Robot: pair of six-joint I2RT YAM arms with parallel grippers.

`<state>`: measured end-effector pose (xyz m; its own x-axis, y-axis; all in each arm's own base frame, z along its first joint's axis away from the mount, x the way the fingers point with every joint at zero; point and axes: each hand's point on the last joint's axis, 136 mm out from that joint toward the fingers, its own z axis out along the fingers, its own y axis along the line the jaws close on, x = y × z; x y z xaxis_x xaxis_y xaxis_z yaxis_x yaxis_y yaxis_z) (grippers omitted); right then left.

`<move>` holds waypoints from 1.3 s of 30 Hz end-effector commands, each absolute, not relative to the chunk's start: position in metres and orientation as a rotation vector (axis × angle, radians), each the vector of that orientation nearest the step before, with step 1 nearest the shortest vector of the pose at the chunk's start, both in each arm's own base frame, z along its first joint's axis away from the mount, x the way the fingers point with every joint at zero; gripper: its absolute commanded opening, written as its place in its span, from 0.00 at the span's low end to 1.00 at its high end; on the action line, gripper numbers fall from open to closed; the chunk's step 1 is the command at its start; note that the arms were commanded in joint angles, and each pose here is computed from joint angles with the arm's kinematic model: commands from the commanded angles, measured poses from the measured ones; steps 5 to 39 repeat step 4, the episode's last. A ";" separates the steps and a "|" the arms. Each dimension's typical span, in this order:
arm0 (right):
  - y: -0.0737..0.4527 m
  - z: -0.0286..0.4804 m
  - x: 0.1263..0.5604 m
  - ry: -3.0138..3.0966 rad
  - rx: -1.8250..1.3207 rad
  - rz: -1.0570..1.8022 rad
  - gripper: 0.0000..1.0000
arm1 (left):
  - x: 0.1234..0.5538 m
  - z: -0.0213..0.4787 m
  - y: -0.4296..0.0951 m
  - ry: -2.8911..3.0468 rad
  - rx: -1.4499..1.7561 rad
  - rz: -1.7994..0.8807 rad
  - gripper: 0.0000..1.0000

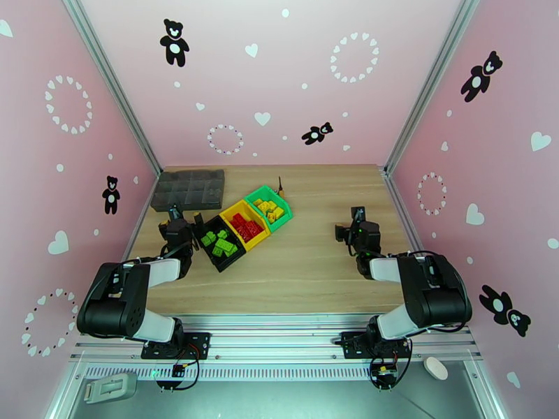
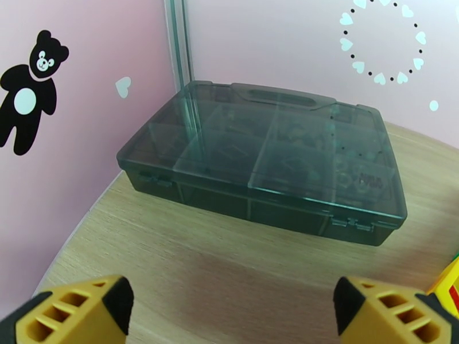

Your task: Sort the legos into containers by color

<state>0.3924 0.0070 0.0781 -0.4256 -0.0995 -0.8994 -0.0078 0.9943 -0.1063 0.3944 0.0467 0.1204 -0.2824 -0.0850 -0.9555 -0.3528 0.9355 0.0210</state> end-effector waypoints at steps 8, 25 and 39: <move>0.010 0.086 0.398 1.981 -0.103 -0.076 0.99 | 0.395 0.118 0.044 1.856 -0.323 0.247 0.98; 0.010 0.086 0.398 1.981 -0.103 -0.076 0.99 | 0.395 0.118 0.044 1.856 -0.323 0.247 0.98; 0.010 0.086 0.398 1.981 -0.103 -0.076 0.99 | 0.395 0.118 0.044 1.856 -0.323 0.247 0.98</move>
